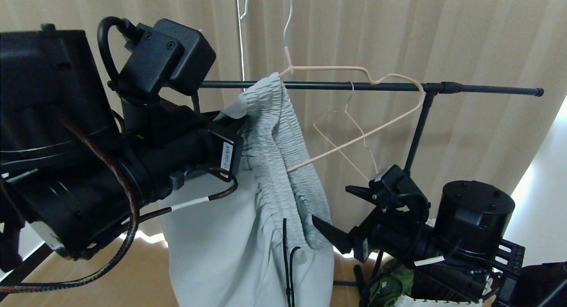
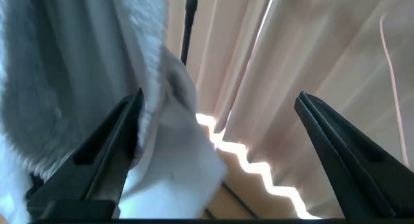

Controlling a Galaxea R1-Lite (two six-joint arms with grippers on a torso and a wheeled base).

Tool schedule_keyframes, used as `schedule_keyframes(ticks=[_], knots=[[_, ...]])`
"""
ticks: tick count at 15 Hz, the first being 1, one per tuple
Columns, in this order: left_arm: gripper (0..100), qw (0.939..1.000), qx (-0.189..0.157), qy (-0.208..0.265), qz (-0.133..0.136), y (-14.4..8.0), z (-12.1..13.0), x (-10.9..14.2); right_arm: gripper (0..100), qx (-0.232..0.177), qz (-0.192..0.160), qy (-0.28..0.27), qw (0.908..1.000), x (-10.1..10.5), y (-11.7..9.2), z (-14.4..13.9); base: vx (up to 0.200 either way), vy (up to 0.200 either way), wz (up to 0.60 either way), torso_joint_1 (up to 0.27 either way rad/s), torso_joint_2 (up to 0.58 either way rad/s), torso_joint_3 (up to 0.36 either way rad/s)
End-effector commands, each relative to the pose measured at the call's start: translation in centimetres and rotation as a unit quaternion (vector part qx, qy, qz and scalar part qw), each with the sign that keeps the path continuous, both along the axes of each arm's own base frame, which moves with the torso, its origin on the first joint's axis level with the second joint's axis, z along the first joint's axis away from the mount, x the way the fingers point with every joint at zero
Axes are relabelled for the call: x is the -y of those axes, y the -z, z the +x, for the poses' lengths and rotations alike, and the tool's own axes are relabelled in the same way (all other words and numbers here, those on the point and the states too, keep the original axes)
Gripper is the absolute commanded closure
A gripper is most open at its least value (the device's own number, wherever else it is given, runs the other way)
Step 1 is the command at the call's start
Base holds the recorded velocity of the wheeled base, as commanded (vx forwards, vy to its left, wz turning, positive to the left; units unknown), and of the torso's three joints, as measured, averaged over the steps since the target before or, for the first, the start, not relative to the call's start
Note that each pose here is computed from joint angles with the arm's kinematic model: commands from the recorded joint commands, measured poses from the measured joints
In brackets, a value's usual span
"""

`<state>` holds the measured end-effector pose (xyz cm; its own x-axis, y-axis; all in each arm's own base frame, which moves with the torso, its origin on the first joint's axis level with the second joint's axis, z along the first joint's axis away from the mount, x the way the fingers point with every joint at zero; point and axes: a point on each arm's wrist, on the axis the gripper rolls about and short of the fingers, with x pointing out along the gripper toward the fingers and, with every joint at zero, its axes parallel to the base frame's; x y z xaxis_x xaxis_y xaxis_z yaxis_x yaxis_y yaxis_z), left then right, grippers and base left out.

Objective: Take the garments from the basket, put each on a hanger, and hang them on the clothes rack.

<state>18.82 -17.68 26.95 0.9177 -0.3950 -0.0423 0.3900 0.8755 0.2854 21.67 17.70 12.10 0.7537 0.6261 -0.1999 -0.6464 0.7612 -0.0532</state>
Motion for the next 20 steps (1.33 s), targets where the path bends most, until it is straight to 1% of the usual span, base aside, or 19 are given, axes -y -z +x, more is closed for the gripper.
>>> schedule_keyframes(ticks=[1, 2, 3, 5, 6, 8, 10, 11, 12, 13, 15, 17, 19, 20], knots=[[100, 1.0000, 0.006, -0.002, -0.007, -0.5, -0.2, -0.3, 0, -0.009, -0.008, 0.003, 0.9999, 0.4, 0.5, -0.3, 0.000, 0.000, 0.00, 0.000, 0.00, 0.000], [100, 0.9999, 0.008, -0.003, -0.009, -0.6, -0.3, -0.5, 100, -0.011, -0.009, 0.009, 0.9999, 0.9, 0.5, -0.4, 0.000, 0.000, 0.00, 0.000, 0.00, 0.000], [100, 0.9999, 0.009, -0.004, -0.009, -0.6, -0.4, -0.6, 100, -0.010, -0.008, 0.013, 0.9998, 1.2, 0.5, -0.5, 0.000, 0.000, 0.00, 0.000, 0.00, 0.000], [100, 0.9999, 0.011, -0.005, -0.009, -0.7, -0.5, -0.9, 100, 0.005, 0.001, 0.031, 0.9995, 2.1, 0.2, 0.0, 0.000, 0.000, 0.00, 0.000, 0.00, 0.000], [100, 0.9999, 0.011, -0.007, 0.002, -0.4, -0.8, -1.3, 100, 0.016, 0.006, 0.057, 0.9982, 3.3, -0.1, 0.8, 0.000, 0.000, 0.00, 0.000, 0.00, 0.000], [100, 0.9992, 0.013, -0.008, 0.036, 0.5, -1.3, -2.2, 100, 0.028, 0.011, 0.095, 0.9951, 4.9, -0.8, 2.0, 0.000, 0.000, 0.00, 0.000, 0.00, 0.000], [100, 0.9977, 0.012, 0.014, 0.066, 1.6, -2.1, -3.4, 100, 0.045, 0.022, 0.126, 0.9908, 6.1, -1.7, 3.7, 0.000, 0.000, 0.00, 0.000, 0.00, 0.000], [100, 0.9963, 0.010, 0.026, 0.081, 2.2, -2.4, -3.9, 100, 0.054, 0.027, 0.137, 0.9888, 6.5, -2.3, 4.3, 0.000, 0.000, 0.00, 0.000, 0.00, 0.000], [100, 0.9937, 0.007, 0.026, 0.108, 3.1, -2.5, -4.7, 100, 0.061, 0.030, 0.151, 0.9862, 7.1, -2.9, 5.2, 0.000, 0.000, 0.00, 0.000, 0.00, 0.000], [100, 0.9920, 0.004, 0.021, 0.124, 3.7, -2.4, -5.1, 100, 0.061, 0.030, 0.158, 0.9850, 7.4, -3.2, 5.5, 0.000, 0.000, 0.00, 0.000, 0.00, 0.000], [100, 0.9872, -0.003, 0.003, 0.159, 4.7, -2.0, -5.9, 100, 0.066, 0.034, 0.164, 0.9837, 7.6, -4.0, 6.1, 0.000, 0.000, 0.00, 0.000, 0.00, 0.000], [100, 0.9812, -0.009, -0.010, 0.193, 5.5, -1.6, -6.5, 100, 0.070, 0.036, 0.163, 0.9835, 7.5, -4.3, 6.1, 0.000, 0.000, 0.00, 0.000, 0.00, 0.000], [100, 0.9767, -0.014, -0.013, 0.214, 6.1, -1.3, -6.7, 100, 0.067, 0.034, 0.160, 0.9843, 7.6, -4.7, 5.7, 0.000, 0.000, 0.00, 0.000, 0.00, 0.000], [100, 0.9758, -0.016, -0.014, 0.218, 6.2, -1.2, -6.7, 100, 0.064, 0.033, 0.158, 0.9848, 7.6, -5.0, 5.5, 0.000, 0.000, 0.00, 0.000, 0.00, 0.000]])
